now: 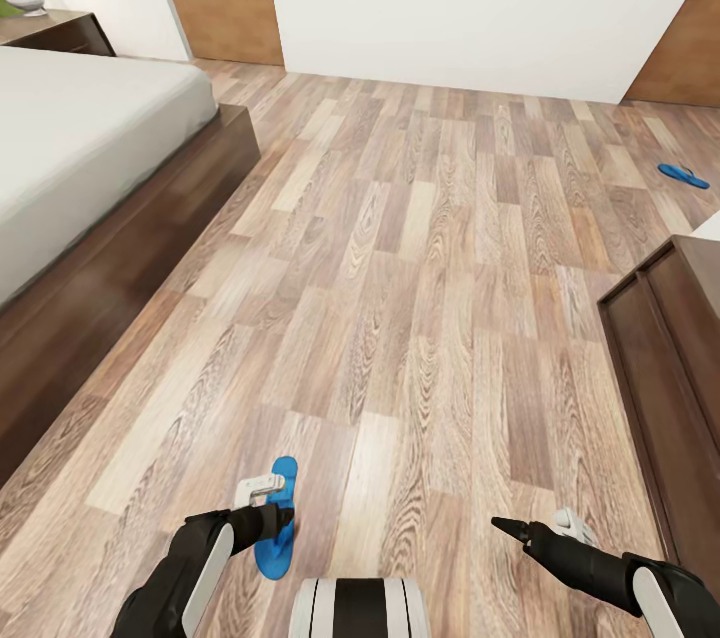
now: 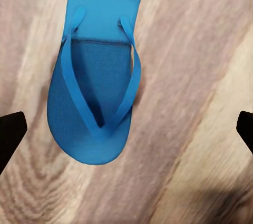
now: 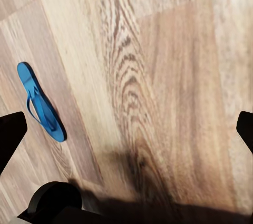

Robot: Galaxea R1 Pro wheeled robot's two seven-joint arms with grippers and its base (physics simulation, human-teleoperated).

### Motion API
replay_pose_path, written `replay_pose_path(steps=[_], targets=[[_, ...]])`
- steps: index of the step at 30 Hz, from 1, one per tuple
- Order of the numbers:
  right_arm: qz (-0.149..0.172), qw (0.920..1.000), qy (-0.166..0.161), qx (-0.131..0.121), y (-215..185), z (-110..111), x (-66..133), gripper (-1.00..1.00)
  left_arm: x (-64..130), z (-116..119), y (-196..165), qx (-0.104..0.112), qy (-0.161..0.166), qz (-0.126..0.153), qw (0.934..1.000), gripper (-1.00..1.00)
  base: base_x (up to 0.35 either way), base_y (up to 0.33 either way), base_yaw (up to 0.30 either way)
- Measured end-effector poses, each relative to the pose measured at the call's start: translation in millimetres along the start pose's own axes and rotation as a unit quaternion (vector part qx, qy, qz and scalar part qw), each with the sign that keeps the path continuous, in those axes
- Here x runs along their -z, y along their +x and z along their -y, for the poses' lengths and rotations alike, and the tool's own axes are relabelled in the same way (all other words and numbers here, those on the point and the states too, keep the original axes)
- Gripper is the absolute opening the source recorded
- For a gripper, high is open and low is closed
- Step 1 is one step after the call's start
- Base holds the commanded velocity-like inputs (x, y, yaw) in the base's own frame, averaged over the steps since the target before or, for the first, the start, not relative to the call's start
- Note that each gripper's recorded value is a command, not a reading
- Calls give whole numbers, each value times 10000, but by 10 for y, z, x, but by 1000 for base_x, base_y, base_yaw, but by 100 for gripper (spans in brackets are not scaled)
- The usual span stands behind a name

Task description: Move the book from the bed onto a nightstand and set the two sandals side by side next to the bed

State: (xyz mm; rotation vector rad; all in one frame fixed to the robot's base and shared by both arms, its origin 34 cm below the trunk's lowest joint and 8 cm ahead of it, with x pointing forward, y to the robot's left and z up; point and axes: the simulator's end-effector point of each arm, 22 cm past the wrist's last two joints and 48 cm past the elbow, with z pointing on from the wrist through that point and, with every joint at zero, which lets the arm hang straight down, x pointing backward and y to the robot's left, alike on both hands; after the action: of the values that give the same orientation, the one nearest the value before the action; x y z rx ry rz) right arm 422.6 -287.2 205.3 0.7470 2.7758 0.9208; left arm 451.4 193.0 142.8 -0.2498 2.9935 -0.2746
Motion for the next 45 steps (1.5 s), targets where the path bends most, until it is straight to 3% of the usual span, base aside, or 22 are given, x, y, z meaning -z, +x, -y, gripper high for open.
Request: replay_pose_path(steps=[20,45], targets=[[0,10000,0,0,0,0,0,100,2,-23,-5,13,-20,7,10000,100,38,-34,0],[-353,9987,251,-268,258,340,-205,100,-320,-143,407,94,-105,-490,9987,100,0,0,0]])
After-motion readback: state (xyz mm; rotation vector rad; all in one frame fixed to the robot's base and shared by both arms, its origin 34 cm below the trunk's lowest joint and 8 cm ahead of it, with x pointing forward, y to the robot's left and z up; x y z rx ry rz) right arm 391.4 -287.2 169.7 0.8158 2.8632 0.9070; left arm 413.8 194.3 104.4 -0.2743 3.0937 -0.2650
